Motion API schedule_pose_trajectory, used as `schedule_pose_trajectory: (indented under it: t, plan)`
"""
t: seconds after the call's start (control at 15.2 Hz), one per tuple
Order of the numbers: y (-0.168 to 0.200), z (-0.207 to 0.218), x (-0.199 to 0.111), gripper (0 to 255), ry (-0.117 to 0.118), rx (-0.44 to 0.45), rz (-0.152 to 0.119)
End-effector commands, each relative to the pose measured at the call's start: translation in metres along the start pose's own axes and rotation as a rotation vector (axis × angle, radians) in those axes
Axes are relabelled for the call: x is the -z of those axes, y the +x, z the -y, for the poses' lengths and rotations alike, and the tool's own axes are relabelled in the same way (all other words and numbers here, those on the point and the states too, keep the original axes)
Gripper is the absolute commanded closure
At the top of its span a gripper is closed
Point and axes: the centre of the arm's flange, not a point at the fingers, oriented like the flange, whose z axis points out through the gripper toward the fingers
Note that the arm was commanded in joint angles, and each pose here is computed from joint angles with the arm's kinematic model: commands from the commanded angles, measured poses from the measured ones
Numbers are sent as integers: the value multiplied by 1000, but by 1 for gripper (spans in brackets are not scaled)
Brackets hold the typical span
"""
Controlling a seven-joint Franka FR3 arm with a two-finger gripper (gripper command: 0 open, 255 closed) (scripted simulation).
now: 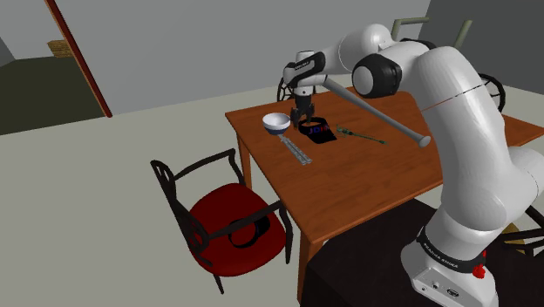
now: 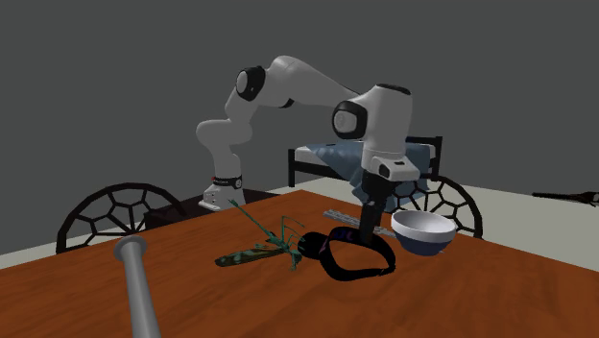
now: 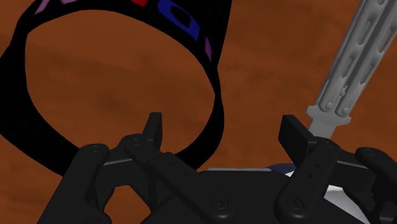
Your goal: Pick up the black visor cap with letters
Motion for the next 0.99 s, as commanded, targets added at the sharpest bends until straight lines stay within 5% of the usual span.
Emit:
schedule_pose_trajectory:
  t: [0.0, 0.13, 0.2, 0.92]
  plan:
    - [0, -1, -14, 0, 0, 0, 0]
    - [0, -1, -14, 0, 0, 0, 0]
    - [0, -1, -14, 255, 0, 0, 0]
    - [-1, -1, -4, 255, 0, 0, 0]
